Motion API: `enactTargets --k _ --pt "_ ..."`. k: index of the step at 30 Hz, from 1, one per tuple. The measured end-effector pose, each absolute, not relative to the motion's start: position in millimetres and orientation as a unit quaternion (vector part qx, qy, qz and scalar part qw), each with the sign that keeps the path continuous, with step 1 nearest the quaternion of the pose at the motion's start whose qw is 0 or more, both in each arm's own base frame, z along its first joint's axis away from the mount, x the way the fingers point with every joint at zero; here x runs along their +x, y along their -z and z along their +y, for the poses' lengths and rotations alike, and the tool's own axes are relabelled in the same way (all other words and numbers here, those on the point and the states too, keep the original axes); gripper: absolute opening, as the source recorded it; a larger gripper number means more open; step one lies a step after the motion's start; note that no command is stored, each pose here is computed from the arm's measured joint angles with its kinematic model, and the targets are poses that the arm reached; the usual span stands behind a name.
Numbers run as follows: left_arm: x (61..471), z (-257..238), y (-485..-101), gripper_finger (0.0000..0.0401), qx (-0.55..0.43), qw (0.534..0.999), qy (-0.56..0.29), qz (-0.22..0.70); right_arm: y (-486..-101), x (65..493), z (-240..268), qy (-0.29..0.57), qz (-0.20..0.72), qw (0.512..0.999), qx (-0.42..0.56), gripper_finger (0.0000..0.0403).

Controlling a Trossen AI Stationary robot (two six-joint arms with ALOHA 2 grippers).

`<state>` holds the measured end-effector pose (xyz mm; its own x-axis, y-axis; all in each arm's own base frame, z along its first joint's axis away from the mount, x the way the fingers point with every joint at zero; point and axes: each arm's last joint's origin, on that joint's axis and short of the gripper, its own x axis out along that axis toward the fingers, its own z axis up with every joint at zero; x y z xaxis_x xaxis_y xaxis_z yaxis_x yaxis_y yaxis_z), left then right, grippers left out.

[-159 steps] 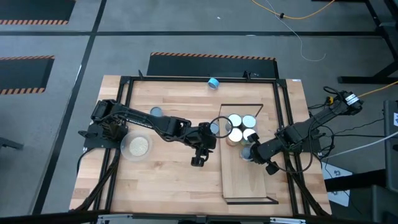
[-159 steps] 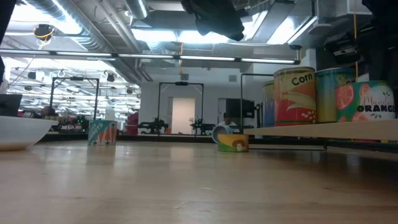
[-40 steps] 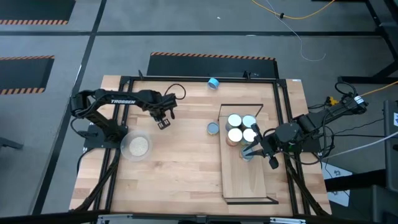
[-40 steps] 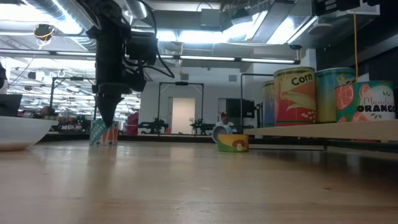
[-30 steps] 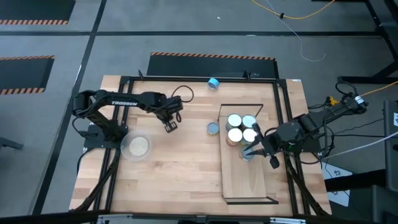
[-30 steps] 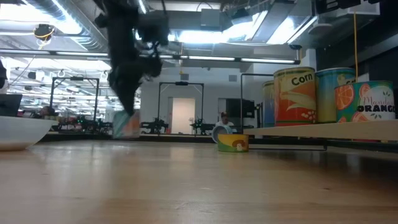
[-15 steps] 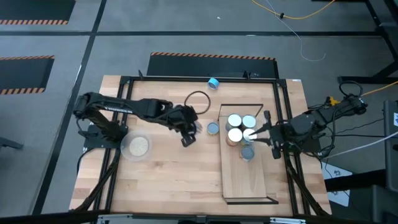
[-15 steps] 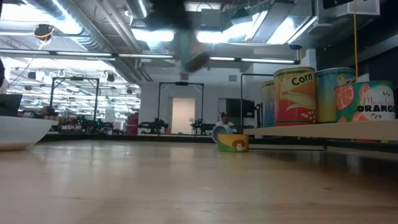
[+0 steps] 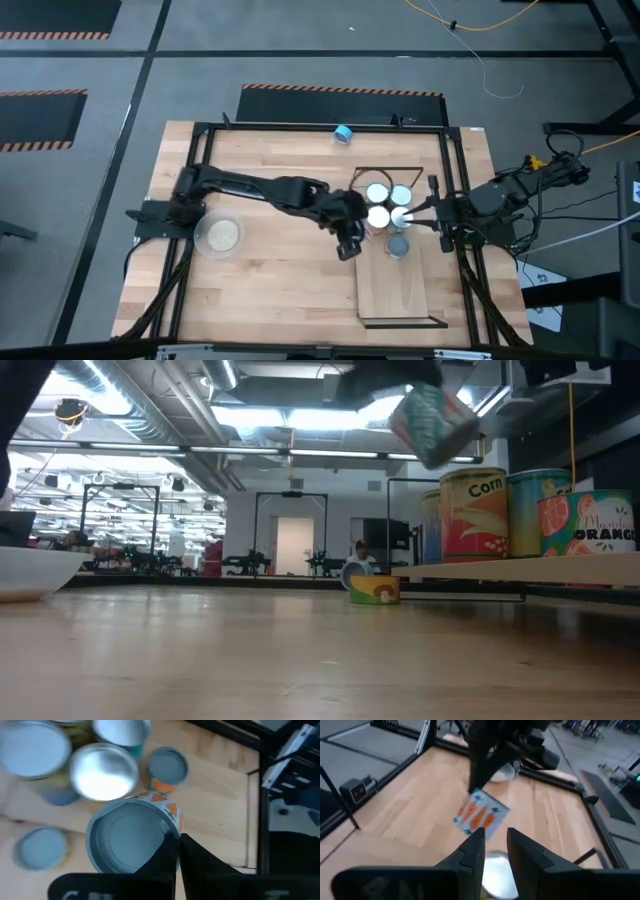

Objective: Pick and place cans onto a shelf
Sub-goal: Put the white can on the shelf aligned with the green can

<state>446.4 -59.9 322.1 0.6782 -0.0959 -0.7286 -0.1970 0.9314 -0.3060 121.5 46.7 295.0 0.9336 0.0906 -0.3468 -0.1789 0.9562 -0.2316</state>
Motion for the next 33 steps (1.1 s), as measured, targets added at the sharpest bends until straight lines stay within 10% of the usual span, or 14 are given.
enactTargets --k 33 --pt "486.9 -72.8 -255.0 0.0003 -0.183 0.884 -0.016 0.430 -263.1 165.7 69.8 -0.106 0.269 0.947 -0.137 0.0086"
